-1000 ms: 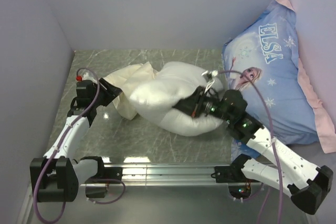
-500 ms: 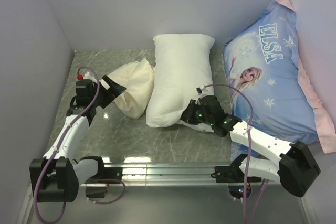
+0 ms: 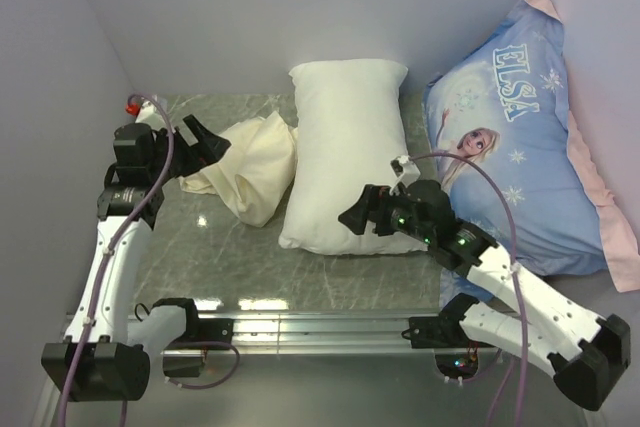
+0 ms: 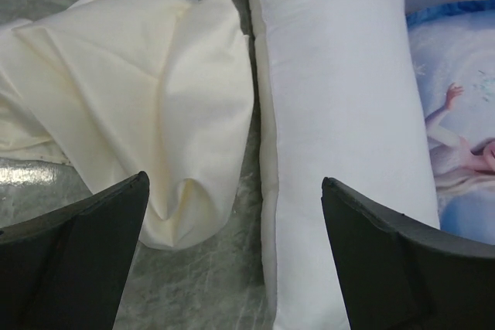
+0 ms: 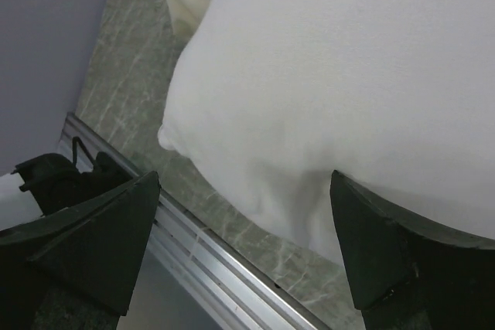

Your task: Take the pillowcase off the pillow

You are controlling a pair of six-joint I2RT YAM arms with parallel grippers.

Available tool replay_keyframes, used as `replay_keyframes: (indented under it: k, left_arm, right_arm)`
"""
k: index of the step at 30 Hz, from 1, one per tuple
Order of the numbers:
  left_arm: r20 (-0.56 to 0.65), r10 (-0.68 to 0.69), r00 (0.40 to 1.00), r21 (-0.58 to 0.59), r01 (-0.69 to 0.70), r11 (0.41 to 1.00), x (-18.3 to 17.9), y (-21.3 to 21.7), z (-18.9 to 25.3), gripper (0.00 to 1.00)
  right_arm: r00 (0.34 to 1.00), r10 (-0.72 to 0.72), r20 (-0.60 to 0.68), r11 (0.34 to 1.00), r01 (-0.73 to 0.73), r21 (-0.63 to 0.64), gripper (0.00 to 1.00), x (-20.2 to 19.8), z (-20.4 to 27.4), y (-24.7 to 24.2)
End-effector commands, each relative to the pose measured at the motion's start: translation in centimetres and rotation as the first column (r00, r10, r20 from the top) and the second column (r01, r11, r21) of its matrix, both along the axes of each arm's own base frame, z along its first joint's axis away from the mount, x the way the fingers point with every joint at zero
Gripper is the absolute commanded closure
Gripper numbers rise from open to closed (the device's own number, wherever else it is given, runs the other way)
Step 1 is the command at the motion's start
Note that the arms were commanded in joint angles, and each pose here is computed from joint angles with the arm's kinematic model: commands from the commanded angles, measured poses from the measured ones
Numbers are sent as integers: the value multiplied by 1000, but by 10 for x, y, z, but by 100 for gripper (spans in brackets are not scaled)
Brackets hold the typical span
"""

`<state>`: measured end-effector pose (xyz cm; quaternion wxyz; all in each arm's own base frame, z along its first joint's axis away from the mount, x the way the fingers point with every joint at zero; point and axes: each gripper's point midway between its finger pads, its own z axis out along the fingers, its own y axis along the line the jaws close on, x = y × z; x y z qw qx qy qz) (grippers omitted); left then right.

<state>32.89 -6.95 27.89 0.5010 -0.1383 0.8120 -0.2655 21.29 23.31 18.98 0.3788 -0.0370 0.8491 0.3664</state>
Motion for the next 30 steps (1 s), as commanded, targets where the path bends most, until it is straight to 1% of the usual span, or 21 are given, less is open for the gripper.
replay_keyframes:
  k: [1,3,4,5,7,8,10,13,16,18,26,30]
  left_arm:
    - [85,-78,993,24,76,997,-14,-9,34,1]
    - [122,-99,988,12,98,995,-19,-13,50,1]
    - [137,-110,984,10,109,994,-21,-15,56,1]
    - [155,-126,980,10,126,992,-23,-18,62,1]
    - [212,-130,969,12,130,991,-29,-19,81,1]
    - [233,-135,963,12,136,991,-31,-20,87,1]
    - [258,-154,954,16,155,988,-37,-23,95,1]
    - [261,-174,950,27,173,985,-42,-25,93,1]
    - [264,-181,947,31,180,983,-44,-26,87,1]
    - [245,-183,952,34,180,983,-45,-26,83,1]
    - [253,-187,949,54,179,982,-51,-25,82,1]
    - [253,-191,948,54,183,982,-50,-26,82,1]
  right_arm:
    - [996,-27,91,1000,28,-7,2,-6,37,-20]
    - [988,-43,149,999,42,9,1,-7,57,-26]
    - [978,-62,198,998,56,37,0,-7,81,-31]
    - [966,-93,243,996,86,37,0,-2,94,-37]
    - [933,-152,327,987,128,93,0,2,133,-46]
    - [913,-192,359,981,165,106,0,7,146,-52]
    - [884,-235,405,971,191,145,0,10,174,-58]
    - [856,-282,432,959,242,147,0,18,190,-66]
    - [838,-316,445,949,282,141,0,23,190,-72]
    - [831,-320,455,947,275,164,0,22,193,-73]
    - [834,-331,441,944,293,154,0,23,180,-75]
    - [812,-382,440,924,350,155,0,23,177,-88]
